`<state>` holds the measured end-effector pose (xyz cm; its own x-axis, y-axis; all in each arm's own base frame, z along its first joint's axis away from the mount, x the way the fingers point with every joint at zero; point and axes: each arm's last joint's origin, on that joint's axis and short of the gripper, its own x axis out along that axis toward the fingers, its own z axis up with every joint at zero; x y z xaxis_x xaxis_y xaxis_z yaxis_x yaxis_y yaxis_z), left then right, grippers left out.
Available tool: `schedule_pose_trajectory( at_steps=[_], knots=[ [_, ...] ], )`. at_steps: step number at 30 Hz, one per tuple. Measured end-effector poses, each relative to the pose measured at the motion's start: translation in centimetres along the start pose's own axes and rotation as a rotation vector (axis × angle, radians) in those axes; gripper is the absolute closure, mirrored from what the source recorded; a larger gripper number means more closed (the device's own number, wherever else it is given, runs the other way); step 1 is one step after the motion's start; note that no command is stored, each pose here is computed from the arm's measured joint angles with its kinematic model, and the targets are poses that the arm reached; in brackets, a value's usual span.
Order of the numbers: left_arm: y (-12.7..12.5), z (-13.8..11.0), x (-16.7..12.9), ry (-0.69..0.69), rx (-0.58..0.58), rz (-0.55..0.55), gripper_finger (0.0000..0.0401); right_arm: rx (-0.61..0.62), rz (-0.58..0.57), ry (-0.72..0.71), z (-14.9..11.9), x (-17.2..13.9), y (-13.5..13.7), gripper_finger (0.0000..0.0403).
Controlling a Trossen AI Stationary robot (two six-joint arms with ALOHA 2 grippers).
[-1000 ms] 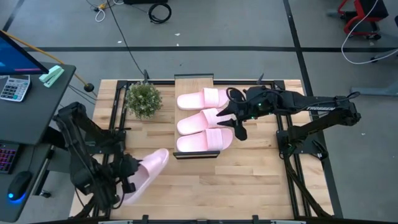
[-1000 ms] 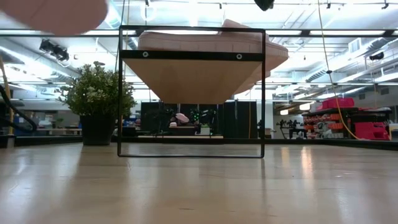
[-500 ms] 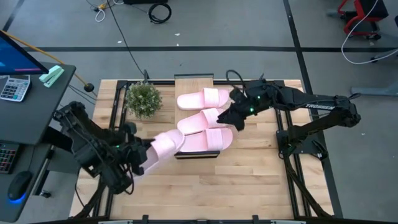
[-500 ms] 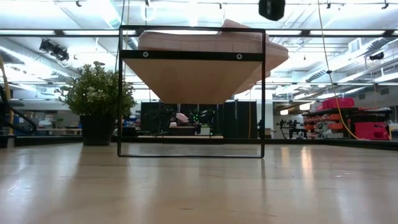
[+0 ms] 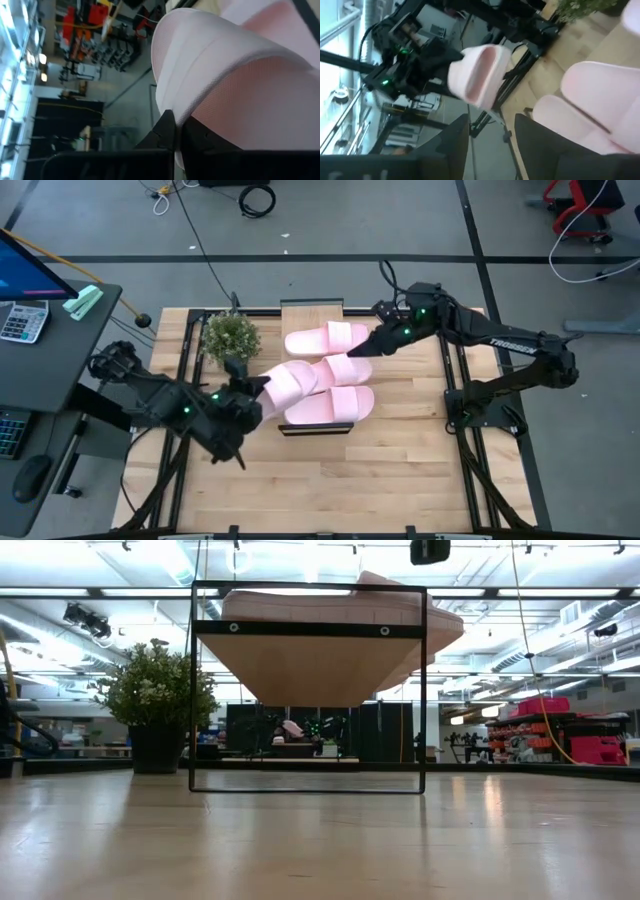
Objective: Pick and place slides into the shelf
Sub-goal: Put the pink slide on the shelf
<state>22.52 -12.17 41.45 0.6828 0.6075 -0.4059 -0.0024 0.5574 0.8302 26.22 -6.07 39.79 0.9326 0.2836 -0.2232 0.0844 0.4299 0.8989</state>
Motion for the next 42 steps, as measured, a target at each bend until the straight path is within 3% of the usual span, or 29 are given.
schedule_pose_trajectory(
  at_steps=[7,13,18,27,42],
  knots=[
    [1.3,1.3,1.6,-0.039,0.076,0.038,0.039,0.058,0.009,-0.009,0.7,-0.4,-0.3,0.0204],
    [2.4,2.0,2.8,-0.075,0.106,0.033,0.039,0.178,0.004,0.024,1.1,1.0,-1.3,0.0151],
    [3.1,2.3,3.7,-0.096,0.135,0.031,0.039,0.199,0.003,0.046,1.6,2.4,-2.2,0.0137],
    [3.8,2.0,4.9,-0.091,0.135,-0.003,0.039,0.204,0.08,0.079,1.7,3.6,-2.0,0.0179],
    [4.4,1.9,5.7,-0.106,0.139,-0.01,0.039,0.201,0.083,0.09,1.4,3.8,-1.8,0.0256]
  ],
)
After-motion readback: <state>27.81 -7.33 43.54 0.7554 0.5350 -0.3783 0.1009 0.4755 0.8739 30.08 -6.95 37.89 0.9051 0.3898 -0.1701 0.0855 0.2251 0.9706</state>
